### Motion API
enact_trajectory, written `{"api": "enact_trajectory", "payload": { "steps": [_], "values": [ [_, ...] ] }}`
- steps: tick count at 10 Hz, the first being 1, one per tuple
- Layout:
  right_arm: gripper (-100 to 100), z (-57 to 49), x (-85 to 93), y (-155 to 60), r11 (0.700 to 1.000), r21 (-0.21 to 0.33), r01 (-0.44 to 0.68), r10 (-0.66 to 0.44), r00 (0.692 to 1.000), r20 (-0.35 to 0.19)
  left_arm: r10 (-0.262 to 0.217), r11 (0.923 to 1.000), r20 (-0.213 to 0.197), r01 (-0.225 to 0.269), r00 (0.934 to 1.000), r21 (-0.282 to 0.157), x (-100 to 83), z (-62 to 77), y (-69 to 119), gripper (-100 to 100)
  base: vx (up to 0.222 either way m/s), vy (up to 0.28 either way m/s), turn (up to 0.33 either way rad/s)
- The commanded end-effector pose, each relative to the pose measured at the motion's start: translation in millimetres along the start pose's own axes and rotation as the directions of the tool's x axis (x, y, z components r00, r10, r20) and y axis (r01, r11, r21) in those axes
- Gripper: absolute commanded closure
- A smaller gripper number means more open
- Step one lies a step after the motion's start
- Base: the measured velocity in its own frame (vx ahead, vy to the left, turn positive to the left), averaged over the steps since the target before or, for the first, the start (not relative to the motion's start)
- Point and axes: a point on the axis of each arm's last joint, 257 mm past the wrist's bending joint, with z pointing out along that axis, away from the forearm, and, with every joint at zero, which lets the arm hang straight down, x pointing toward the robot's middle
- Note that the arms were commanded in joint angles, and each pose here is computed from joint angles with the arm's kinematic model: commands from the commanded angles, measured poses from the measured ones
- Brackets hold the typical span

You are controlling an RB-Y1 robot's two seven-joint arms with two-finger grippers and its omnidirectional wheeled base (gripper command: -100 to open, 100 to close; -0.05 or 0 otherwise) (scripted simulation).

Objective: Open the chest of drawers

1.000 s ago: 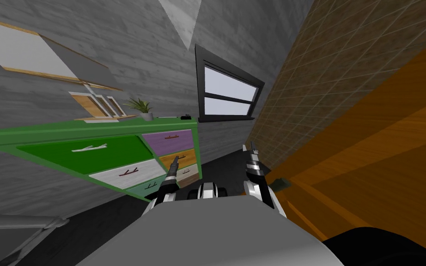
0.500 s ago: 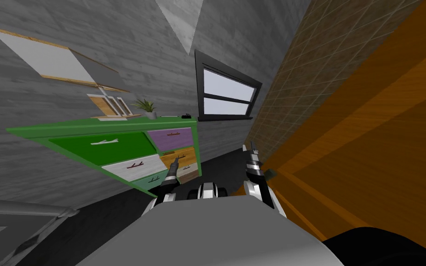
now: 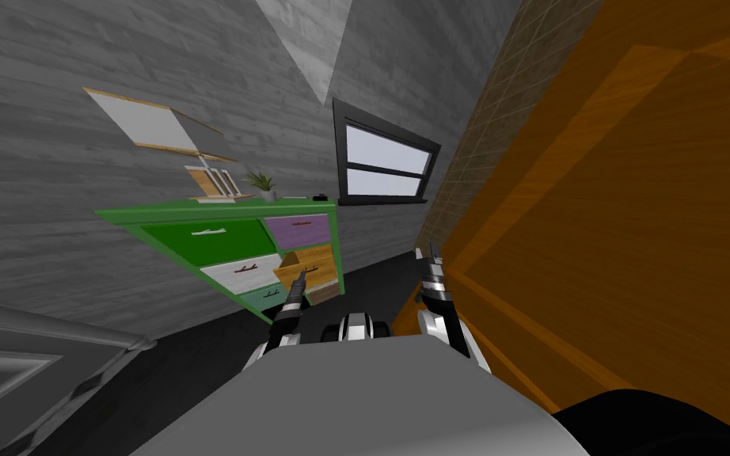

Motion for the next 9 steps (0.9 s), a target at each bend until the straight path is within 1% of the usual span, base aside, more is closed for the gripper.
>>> {"api": "enact_trajectory", "payload": {
  "steps": [1, 9],
  "values": [
    [0, 0.2, 0.8, -0.1, 1.000, 0.000, -0.002, 0.002, 1.000, -0.001, 0.001, 1.0000, 0.001, -0.001, 1.0000, -0.003, -4.0, 3.0, -8.8, -100, -0.075, -0.045, 0.044],
    [0, 3.5, 7.3, 0.8, 1.000, -0.006, -0.017, 0.017, 1.000, -0.011, 0.005, 1.0000, 0.017, -0.005, 0.9998, -0.008, -25.2, 19.8, -46.4, -100, -0.006, 0.002, -0.026]
  ]
}}
